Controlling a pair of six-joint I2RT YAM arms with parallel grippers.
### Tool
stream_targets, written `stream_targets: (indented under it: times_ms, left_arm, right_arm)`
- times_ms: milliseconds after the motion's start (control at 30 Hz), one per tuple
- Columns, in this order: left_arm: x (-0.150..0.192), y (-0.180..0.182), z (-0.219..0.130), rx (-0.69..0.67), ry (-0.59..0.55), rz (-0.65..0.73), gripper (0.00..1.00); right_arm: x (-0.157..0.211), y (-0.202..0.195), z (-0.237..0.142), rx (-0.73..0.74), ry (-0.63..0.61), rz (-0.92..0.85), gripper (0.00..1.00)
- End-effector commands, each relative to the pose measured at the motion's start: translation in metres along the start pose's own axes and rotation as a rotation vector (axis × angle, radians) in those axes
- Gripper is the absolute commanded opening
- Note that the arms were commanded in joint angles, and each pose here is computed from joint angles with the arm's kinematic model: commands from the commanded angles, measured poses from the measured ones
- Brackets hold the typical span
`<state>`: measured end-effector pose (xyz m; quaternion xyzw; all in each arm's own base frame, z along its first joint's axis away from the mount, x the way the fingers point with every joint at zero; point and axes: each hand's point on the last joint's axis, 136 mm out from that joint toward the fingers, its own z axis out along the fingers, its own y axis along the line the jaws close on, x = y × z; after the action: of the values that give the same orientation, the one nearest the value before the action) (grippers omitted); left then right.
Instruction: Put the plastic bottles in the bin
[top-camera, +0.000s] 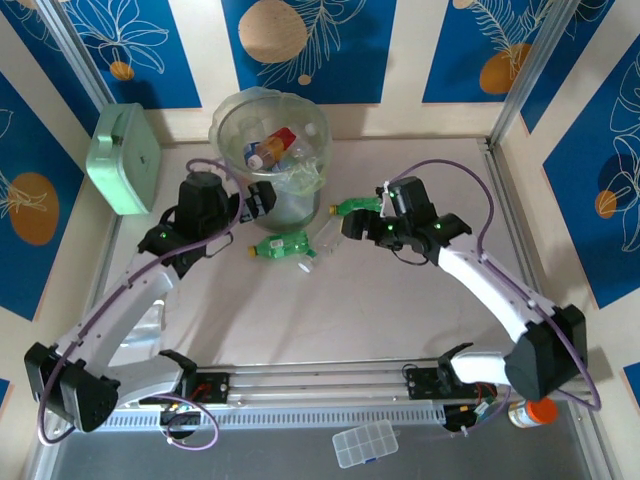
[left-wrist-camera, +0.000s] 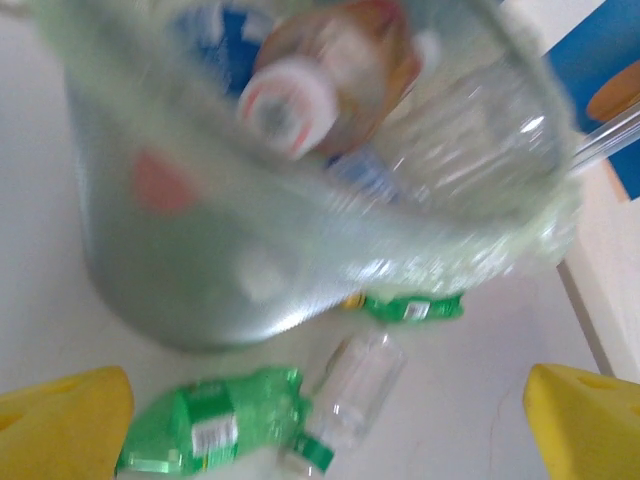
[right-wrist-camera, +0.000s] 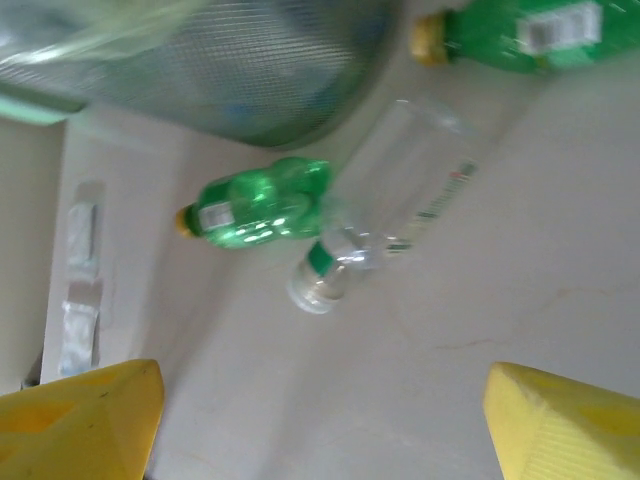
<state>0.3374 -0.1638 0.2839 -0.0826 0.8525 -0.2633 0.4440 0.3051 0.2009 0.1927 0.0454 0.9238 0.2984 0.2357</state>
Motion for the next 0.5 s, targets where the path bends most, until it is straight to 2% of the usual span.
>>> stream_targets:
  times_ms: [0, 100, 200, 467]
  left_arm:
    - [0.013, 0.012, -0.008, 0.016, 0.074, -0.195, 0.99]
    - [0.031, 0.031, -0.003, 0.057, 0.137, -0.344, 0.99]
    - [0.042, 0.038, -0.001, 0.175, 0.127, -0.409, 0.99]
    - [0.048, 0.042, -0.026, 0.165, 0.09, -0.236, 0.99]
  right_arm:
    - [-0.016, -0.01, 0.005, 0.045, 0.006, 0.213, 0.83]
    - [-0.023, -0.014, 0.017, 0.041, 0.031, 0.293, 0.82]
    - [-0.027, -0.018, 0.029, 0.065, 0.043, 0.352, 0.82]
    - [-0.018, -0.029, 0.065, 0.202, 0.128, 0.495, 0.81]
